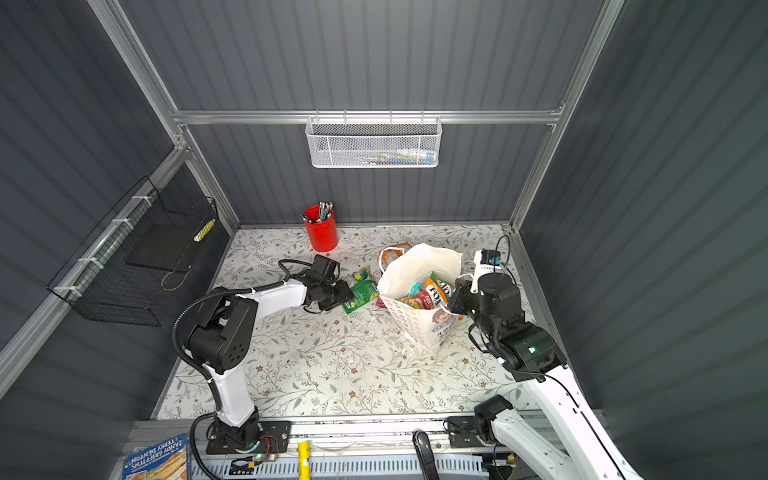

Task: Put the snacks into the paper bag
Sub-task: 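Raise the left gripper from the bag and move to the green packet, then grasp the green snack packet with the left gripper and lift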

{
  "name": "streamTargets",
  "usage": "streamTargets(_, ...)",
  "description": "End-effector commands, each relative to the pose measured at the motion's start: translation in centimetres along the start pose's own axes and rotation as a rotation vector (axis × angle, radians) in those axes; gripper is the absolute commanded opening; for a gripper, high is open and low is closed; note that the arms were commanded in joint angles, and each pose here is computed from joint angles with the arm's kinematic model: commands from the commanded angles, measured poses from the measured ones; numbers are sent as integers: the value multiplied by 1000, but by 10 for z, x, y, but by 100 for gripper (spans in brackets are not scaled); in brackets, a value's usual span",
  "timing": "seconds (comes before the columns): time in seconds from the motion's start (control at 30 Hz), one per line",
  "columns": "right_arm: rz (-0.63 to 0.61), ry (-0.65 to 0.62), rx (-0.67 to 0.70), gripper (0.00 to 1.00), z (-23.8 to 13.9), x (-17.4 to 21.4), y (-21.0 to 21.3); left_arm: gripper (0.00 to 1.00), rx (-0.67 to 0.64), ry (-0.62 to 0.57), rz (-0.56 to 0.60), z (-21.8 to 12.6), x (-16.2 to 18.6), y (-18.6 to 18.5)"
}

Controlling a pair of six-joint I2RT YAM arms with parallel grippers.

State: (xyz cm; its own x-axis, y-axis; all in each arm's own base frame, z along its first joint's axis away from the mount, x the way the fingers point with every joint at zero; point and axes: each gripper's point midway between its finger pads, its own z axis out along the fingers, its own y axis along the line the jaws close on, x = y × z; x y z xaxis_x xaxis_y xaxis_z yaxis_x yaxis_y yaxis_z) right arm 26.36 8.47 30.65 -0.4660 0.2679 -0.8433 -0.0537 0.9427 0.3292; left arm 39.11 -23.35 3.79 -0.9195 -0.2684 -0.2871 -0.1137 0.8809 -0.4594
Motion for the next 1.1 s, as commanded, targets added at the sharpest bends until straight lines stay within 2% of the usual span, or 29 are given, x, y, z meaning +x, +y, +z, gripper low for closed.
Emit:
streamTargets(0.0,-6,-43,-19,0,-3,-10,5,46,-7,2,-15,3,-4,2)
streamTargets(0.1,-3,-42,-20,0,-3,-10,5,38,-3,-2,-12,2,-4,2)
streamTargets(0.3,-5,-43,-21,0,-3,-10,5,13,37,-12,4,-3,-4,-5)
streamTargets(0.43,-3,-42,-21,0,-3,-9,5,1,80,-19,22,-13,-5,-15)
streamTargets(0.57,-5,-41,-22,0,-4,-9,5,0,108,-47,36,-33,-6,-21)
streamTargets(1.07,-6,-40,-18,0,-2,-10,5,0,141,-252,120,-147,-20,-38)
